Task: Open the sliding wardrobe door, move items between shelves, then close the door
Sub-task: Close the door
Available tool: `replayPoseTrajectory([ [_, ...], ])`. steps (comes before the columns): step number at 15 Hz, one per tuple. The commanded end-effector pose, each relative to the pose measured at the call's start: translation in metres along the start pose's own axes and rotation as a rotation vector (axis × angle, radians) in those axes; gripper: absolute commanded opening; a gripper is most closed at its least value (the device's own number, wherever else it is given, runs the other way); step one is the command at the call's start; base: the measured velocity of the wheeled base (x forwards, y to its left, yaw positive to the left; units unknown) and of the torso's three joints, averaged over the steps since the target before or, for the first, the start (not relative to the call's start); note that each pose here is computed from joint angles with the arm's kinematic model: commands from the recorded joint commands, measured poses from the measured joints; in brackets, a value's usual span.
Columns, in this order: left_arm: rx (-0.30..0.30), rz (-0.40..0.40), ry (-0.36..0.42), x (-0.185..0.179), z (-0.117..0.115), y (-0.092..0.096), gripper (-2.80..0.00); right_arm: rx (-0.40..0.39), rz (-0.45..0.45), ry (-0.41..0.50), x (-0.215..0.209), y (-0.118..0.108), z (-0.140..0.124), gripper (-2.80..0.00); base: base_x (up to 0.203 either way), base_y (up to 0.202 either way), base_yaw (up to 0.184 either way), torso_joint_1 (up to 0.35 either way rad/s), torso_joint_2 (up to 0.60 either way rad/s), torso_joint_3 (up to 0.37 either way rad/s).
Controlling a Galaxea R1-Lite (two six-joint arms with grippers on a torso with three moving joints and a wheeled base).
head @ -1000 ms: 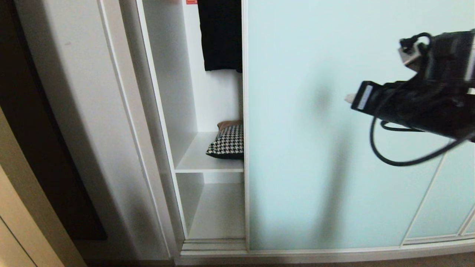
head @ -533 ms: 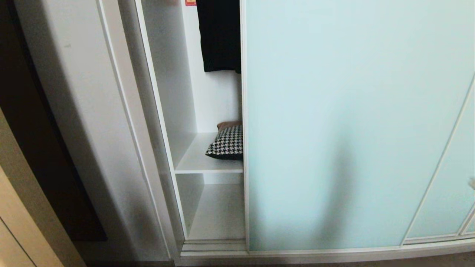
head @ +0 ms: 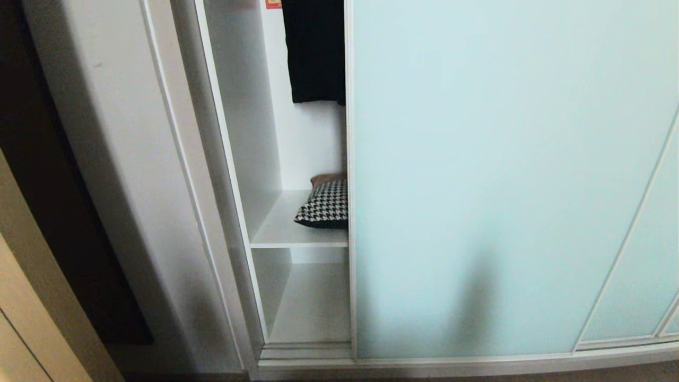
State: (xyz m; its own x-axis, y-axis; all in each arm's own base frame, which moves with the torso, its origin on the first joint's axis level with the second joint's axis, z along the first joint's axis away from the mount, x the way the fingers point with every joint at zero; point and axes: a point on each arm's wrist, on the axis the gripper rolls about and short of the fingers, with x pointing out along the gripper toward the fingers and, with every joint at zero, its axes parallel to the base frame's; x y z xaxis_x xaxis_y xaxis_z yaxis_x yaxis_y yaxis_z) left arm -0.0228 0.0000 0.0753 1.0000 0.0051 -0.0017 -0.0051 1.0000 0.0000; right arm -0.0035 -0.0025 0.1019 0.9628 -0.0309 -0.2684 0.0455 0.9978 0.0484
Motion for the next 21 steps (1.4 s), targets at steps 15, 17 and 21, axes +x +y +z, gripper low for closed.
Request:
replayPoseTrajectory([
  [15, 0.000, 0.001, 0.001, 0.000, 0.000, 0.000, -2.80, -0.102, 0.036, -0.244, -0.013, 0.000, -0.030, -2.80, 0.000, 0.000, 0.000, 0.000, 0.00, 0.000],
  [17, 0.000, 0.000, 0.002, 0.000, 0.000, 0.000, -2.80, -0.087, 0.036, -0.244, -0.013, 0.000, -0.030, -2.80, 0.000, 0.000, 0.000, 0.000, 0.00, 0.000],
  [21, 0.000, 0.000, 0.002, 0.000, 0.000, 0.000, -2.80, -0.084, 0.036, -0.245, -0.013, 0.000, -0.030, -2.80, 0.000, 0.000, 0.000, 0.000, 0.00, 0.000],
])
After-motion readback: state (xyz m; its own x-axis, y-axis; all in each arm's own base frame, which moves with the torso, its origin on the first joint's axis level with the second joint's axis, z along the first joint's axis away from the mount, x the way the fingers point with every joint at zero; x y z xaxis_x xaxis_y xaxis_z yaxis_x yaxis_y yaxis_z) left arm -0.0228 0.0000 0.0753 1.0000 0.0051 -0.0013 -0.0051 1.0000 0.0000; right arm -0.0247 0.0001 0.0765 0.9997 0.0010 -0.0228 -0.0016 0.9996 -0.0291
